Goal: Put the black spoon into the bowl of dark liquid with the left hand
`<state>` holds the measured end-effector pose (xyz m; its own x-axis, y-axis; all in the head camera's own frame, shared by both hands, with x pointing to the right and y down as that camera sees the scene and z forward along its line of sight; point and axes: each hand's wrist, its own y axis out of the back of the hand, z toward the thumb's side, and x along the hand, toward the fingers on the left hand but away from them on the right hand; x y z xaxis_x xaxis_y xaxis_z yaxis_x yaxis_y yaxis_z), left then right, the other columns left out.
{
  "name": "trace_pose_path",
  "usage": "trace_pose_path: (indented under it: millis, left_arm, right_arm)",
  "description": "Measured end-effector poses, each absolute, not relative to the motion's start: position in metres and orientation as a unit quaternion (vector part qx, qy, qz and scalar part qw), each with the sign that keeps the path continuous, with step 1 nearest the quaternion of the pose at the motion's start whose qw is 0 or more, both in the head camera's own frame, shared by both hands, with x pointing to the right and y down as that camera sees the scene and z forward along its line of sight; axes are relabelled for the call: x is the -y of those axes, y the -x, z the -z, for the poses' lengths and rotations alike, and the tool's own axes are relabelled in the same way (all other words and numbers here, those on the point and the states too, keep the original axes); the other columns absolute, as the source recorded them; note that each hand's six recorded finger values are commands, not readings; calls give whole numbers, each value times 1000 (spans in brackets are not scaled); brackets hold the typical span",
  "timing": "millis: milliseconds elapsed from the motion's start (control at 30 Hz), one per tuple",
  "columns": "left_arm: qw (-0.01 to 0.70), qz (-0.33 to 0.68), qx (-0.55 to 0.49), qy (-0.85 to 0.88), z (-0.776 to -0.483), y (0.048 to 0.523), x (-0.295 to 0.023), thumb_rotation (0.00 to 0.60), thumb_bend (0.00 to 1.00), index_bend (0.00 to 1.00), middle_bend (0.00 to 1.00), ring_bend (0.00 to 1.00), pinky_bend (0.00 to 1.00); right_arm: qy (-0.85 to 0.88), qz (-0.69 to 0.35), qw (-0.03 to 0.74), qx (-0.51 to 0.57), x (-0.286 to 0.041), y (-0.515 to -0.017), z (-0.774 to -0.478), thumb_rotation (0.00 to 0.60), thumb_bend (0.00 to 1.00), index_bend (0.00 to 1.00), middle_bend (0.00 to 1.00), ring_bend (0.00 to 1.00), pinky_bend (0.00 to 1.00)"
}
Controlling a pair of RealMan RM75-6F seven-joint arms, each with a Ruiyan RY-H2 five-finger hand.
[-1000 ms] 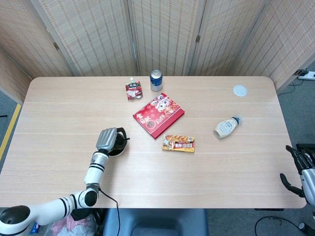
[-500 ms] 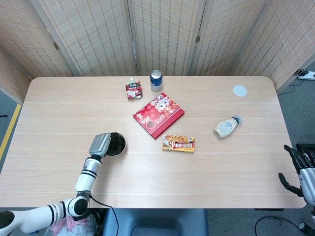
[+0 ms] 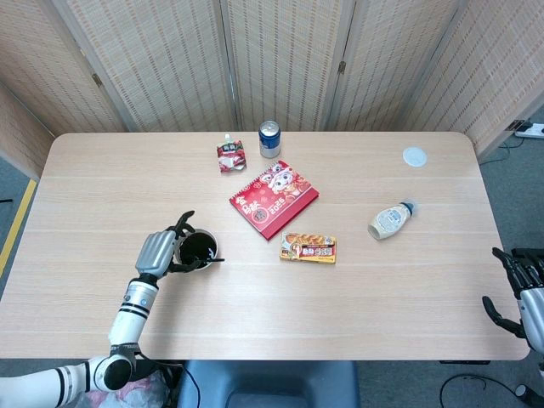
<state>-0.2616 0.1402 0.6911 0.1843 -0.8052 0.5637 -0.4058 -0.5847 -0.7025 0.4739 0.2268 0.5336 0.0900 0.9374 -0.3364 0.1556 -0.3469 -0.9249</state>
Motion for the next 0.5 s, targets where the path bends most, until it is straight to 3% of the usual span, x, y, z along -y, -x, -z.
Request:
trace_pose_path:
  millis: [267,500]
  left_arm:
    - [276,514,-428,690,-658,311,-139,600,225,126,225,236,358]
    - [335,560,-423,629,-630,364,-168,600,225,165,224,223,335]
  right_arm:
    - [631,-527,376,428,-226,-478,-530,600,295,37,180,214,117]
    - [639,-533,366,416,-229,-478,-532,600,296,37,180,212,117]
